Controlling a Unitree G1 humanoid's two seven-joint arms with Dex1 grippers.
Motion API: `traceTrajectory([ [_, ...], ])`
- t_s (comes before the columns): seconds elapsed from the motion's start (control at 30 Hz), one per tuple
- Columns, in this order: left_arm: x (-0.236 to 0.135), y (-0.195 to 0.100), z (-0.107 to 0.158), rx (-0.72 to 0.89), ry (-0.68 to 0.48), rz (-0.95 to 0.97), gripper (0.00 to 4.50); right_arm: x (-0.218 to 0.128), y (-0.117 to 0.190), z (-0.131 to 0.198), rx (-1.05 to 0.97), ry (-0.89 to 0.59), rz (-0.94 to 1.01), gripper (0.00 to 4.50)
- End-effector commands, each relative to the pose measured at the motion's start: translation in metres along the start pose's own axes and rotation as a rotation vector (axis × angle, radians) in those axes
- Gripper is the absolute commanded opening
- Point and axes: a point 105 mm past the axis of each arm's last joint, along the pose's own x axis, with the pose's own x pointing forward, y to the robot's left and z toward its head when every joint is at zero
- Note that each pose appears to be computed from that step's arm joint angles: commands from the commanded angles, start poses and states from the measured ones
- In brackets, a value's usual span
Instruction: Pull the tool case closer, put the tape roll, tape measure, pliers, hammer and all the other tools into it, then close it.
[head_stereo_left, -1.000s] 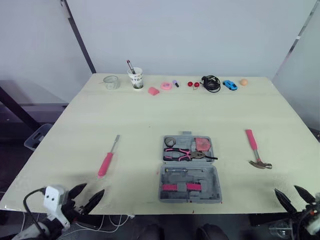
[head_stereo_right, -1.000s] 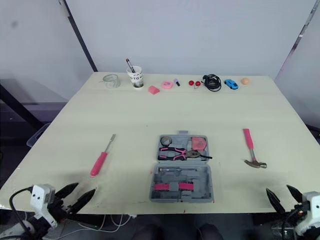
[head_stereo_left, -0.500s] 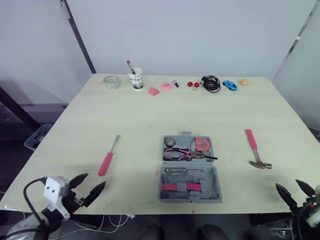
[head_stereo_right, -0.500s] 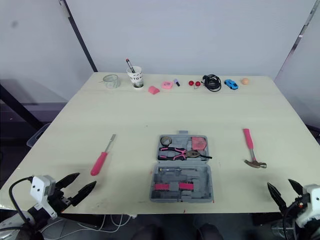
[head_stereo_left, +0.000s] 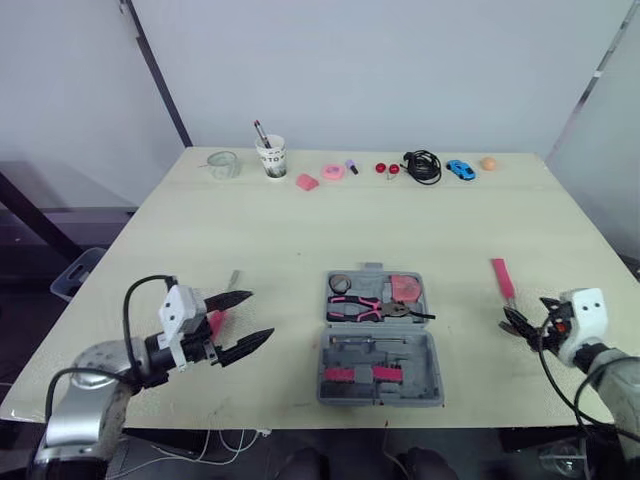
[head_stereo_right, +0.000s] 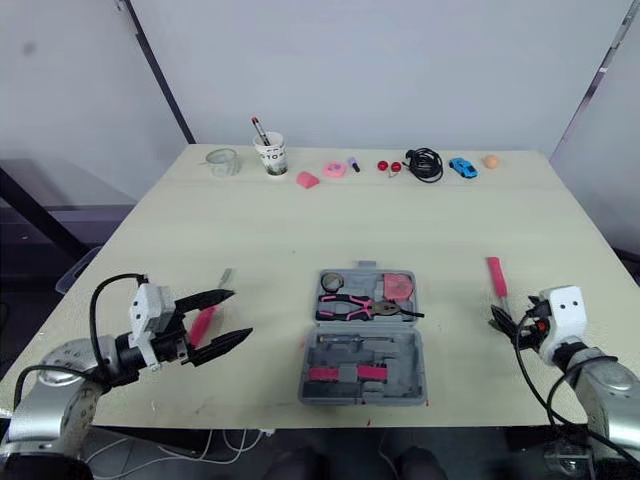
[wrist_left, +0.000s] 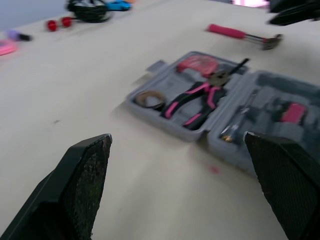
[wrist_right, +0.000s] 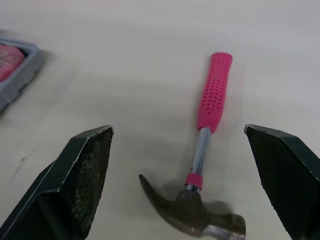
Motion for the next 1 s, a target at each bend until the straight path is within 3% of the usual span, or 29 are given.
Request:
traceTrajectory([
  [0.03, 0.011, -0.010, 0.021, 0.043, -0.029, -0.120, 4.50, 0.011, -0.006, 0.006, 0.016, 0.040, -0.057, 4.42],
  [0.23, 0.027, -0.022, 0.043, 0.083, -0.048, -0.282, 4.50, 0.031, -0.014, 0.001, 0.093, 0.101, -0.131, 4.42],
  [0.57, 0.042, -0.029, 0.065, 0.135, -0.082, -0.390, 4.50, 0.041, -0.011, -0.026, 0.111, 0.192, -0.164, 4.42],
  [0.67, 0.043, -0.031, 0.069, 0.147, -0.082, -0.399, 4.50, 0.041, -0.006, -0.032, 0.099, 0.198, -0.153, 3.42],
  [0.9, 0.046, -0.035, 0.077, 0.165, -0.093, -0.415, 4.50, 0.040, -0.006, -0.037, 0.111, 0.194, -0.172, 0.10],
  [1.0, 0.048, -0.036, 0.078, 0.163, -0.097, -0.429, 4.50, 0.041, -0.007, -0.037, 0.120, 0.192, -0.182, 0.04],
])
